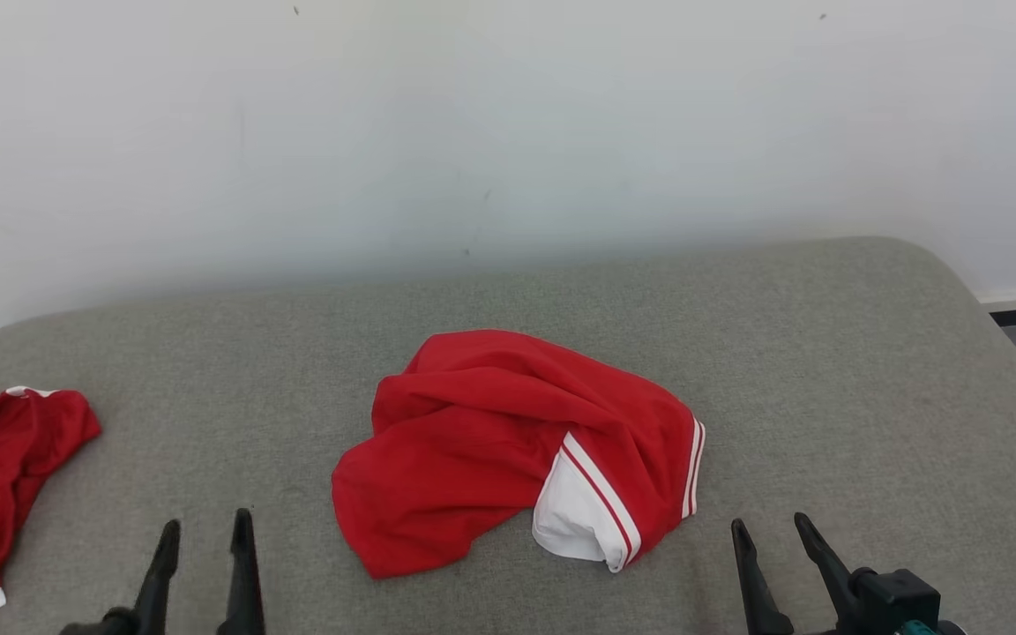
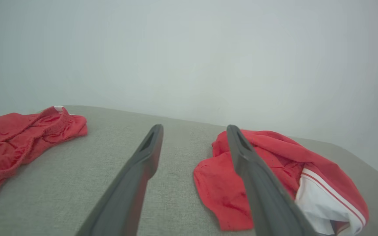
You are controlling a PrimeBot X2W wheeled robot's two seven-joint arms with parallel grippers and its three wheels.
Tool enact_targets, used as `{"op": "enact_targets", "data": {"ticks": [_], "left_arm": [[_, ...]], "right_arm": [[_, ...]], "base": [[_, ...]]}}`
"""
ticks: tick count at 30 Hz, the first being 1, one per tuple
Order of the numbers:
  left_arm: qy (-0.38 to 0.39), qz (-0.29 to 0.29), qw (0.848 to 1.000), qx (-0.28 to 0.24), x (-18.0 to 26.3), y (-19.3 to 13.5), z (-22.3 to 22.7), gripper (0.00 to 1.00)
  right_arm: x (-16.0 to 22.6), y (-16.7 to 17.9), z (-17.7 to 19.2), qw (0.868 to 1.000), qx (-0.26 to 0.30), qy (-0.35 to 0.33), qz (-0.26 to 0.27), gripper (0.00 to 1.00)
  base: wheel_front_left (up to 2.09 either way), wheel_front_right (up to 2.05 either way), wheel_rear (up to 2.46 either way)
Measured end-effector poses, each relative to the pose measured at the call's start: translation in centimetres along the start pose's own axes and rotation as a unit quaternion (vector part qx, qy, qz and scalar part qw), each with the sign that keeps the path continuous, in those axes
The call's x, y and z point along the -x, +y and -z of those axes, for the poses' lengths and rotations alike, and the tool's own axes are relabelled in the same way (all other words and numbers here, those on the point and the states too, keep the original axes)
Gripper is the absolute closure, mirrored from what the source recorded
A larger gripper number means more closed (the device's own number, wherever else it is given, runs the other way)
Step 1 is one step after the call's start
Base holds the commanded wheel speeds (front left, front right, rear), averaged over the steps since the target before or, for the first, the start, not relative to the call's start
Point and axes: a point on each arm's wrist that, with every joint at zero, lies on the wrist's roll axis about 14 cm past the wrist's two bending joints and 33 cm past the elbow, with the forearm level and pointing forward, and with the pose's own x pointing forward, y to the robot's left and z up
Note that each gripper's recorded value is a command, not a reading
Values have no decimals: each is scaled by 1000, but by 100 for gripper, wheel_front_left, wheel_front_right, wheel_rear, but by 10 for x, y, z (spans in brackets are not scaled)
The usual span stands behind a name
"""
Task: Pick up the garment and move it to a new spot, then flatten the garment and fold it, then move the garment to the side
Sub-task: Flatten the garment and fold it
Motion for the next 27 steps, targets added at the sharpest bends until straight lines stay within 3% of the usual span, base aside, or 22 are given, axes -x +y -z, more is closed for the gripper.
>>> {"op": "enact_targets", "data": {"ticks": [7,16,23,27], "left_arm": [[1,-39,999,-24,23,28,-1,0],[1,-52,998,-28,35,33,0,0],[3,-57,998,-29,38,36,1,0],[11,-63,998,-29,41,39,6,0]], "right_arm": [[1,5,7,1000,3,13,-7,0],[-5,18,14,999,8,31,-30,0],[-21,34,26,995,21,75,-57,0],[-29,48,51,987,37,132,-84,0]], "base": [[0,0,0],[0,0,0],[0,0,0],[0,0,0]]}}
